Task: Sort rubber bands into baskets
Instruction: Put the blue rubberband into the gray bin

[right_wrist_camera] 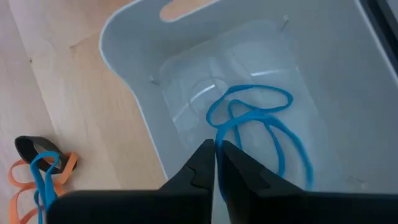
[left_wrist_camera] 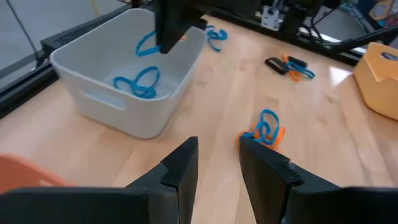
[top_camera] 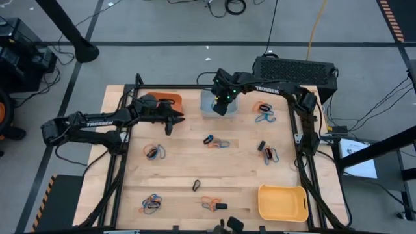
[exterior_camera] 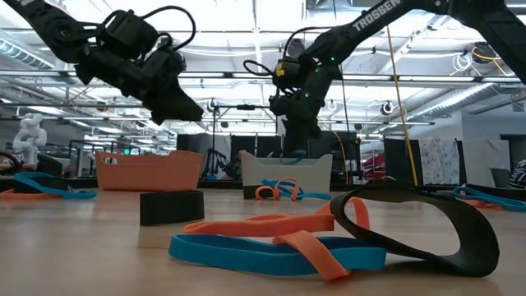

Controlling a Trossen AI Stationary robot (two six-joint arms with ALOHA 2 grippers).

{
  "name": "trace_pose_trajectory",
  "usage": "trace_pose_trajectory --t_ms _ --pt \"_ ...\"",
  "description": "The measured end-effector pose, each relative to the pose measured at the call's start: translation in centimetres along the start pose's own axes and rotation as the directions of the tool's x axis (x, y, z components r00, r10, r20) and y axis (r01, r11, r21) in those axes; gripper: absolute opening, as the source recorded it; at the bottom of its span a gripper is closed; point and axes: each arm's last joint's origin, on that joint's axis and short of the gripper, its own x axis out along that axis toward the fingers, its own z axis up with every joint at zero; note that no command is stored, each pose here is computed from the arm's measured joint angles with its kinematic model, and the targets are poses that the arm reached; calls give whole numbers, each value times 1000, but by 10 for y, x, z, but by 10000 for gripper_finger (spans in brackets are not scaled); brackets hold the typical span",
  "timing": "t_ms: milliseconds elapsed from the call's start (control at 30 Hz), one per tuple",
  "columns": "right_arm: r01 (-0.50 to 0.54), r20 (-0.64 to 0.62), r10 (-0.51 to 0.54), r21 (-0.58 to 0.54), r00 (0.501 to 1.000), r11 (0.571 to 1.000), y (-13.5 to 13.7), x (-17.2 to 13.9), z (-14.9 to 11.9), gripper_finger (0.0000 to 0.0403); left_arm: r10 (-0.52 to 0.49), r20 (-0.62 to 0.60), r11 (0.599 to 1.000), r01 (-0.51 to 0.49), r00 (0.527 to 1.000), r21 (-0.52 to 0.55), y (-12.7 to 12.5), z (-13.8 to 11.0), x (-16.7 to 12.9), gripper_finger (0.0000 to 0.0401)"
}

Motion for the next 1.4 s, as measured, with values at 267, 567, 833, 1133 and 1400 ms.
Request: trace_pose_trajectory --t_ms 267,567,833,1133,1400 --pt "4 -3 -4 2 1000 1000 -4 -1 0 87 -24 -1 999 24 1000 41 -6 2 1 123" --pt "11 -70 -8 37 998 999 -10 -20 -9 108 -24 -4 999 24 1000 41 -6 2 1 123" --pt "76 -115 -69 64 991 995 -17 -85 -27 96 -23 -6 999 24 1000 41 -6 2 1 123" --pt "233 -221 -203 119 954 965 -17 -131 -54 93 -21 -19 999 22 1000 36 -6 0 1 123" --pt "241 -373 -181 119 910 963 -25 -105 -102 93 -19 -34 999 20 999 31 -6 -1 1 123"
